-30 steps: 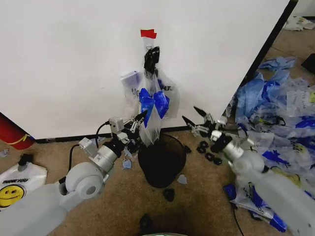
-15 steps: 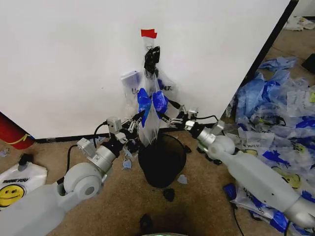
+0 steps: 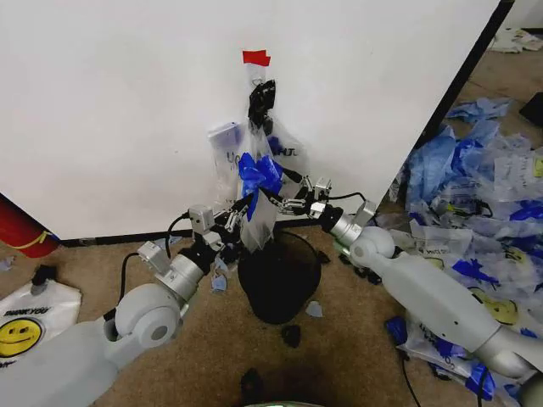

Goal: Pick up the garbage bag from the wall and place it over the trash bin.

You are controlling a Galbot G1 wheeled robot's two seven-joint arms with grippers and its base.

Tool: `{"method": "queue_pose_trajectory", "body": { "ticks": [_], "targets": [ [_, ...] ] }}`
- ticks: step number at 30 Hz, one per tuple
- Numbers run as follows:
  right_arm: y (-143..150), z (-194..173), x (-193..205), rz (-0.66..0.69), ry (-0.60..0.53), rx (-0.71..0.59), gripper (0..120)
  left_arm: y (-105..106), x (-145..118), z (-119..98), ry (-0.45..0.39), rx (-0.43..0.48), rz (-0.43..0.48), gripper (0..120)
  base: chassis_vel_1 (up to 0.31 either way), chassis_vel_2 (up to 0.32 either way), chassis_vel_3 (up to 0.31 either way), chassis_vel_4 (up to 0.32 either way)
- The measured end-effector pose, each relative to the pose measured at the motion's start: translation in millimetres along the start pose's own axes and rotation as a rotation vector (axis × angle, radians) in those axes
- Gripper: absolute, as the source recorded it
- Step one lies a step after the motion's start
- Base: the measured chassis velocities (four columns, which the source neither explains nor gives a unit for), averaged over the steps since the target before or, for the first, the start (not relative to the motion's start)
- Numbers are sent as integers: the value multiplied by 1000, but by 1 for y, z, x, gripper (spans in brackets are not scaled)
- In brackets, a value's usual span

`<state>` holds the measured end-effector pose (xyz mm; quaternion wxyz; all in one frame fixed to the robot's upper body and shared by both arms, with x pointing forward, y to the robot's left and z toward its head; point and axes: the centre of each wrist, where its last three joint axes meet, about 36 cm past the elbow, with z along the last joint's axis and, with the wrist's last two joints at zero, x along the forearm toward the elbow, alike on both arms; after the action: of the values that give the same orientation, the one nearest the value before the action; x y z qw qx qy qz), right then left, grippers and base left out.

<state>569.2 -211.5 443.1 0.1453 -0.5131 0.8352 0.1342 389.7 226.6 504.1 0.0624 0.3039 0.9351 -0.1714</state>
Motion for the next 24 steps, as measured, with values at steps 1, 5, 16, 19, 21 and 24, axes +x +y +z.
{"method": "queue_pose_trajectory", "body": {
  "ticks": [1,5,16,19,21,24],
  "targets": [
    [1,1,1,0,1,-1,88,0,0,0,0,0,0,0,0,0,0,0],
    [3,4,3,1,7,-6,74,-2,0,-1,0,0,5,0,0,0,0,0],
    [7,7,10,9,11,-10,32,-8,6,-1,8,-4,13,0,0,0,0,0],
    [7,7,11,13,8,-10,24,-8,8,0,13,-6,12,0,0,0,0,0],
    [8,6,11,15,7,-11,21,-8,9,1,16,-6,11,0,0,0,0,0],
    [7,6,14,17,8,-10,21,-8,9,2,17,-5,11,0,0,0,0,0]
  ]
}}
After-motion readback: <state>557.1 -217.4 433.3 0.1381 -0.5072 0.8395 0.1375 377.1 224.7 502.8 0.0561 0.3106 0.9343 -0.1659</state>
